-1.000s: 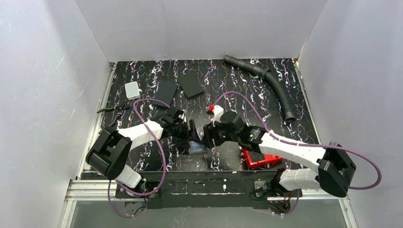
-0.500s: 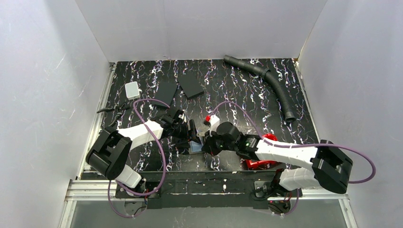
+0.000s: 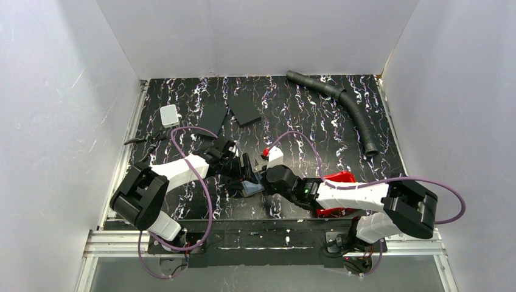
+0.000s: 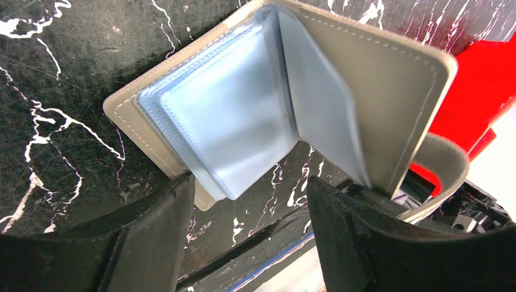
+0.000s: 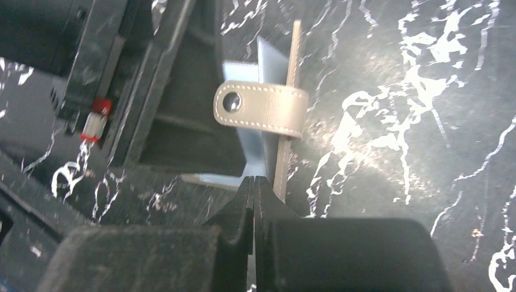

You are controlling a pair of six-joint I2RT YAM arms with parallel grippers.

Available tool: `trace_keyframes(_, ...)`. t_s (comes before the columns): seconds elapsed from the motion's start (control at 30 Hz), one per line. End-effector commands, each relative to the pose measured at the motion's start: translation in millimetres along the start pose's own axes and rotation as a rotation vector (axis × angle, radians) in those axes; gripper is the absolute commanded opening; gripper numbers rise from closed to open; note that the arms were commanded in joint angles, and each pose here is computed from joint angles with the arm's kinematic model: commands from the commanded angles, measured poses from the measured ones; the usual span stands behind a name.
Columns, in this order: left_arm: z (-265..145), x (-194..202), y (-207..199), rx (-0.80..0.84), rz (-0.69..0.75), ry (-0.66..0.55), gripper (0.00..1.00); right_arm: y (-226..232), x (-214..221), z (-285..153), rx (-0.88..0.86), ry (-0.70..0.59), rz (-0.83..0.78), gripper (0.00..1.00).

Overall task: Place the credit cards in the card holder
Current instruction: Open the card holder at the center of the board.

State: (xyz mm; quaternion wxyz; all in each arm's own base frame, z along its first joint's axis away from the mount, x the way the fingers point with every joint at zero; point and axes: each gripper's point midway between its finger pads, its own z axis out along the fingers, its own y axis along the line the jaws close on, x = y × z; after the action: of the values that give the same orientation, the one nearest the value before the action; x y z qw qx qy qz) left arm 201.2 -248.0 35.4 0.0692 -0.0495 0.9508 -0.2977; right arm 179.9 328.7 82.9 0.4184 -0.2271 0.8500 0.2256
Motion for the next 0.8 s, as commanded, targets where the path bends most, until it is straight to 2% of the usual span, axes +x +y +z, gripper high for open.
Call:
trace_keyframes(0.0,4,9,19,-0.077,0.009,0.024,0.67,-19,-29,4,0.128,-0.156,0.097,0.01)
trace_keyframes(0.17,11,11,34,-0.139,0.004,0.04,0.65,-34,-29,9,0.184,-0.156,0.158,0.01)
trace_keyframes(0.37,15,14,54,-0.257,-0.014,0.074,0.58,-48,-23,24,0.159,-0.102,0.179,0.01)
trace_keyframes(0.6,20,19,71,-0.327,-0.011,0.11,0.56,-44,-3,41,-0.106,0.043,0.218,0.01)
trace_keyframes(0.77,16,20,80,-0.363,0.026,0.111,0.55,-20,8,42,-0.342,0.143,0.21,0.04)
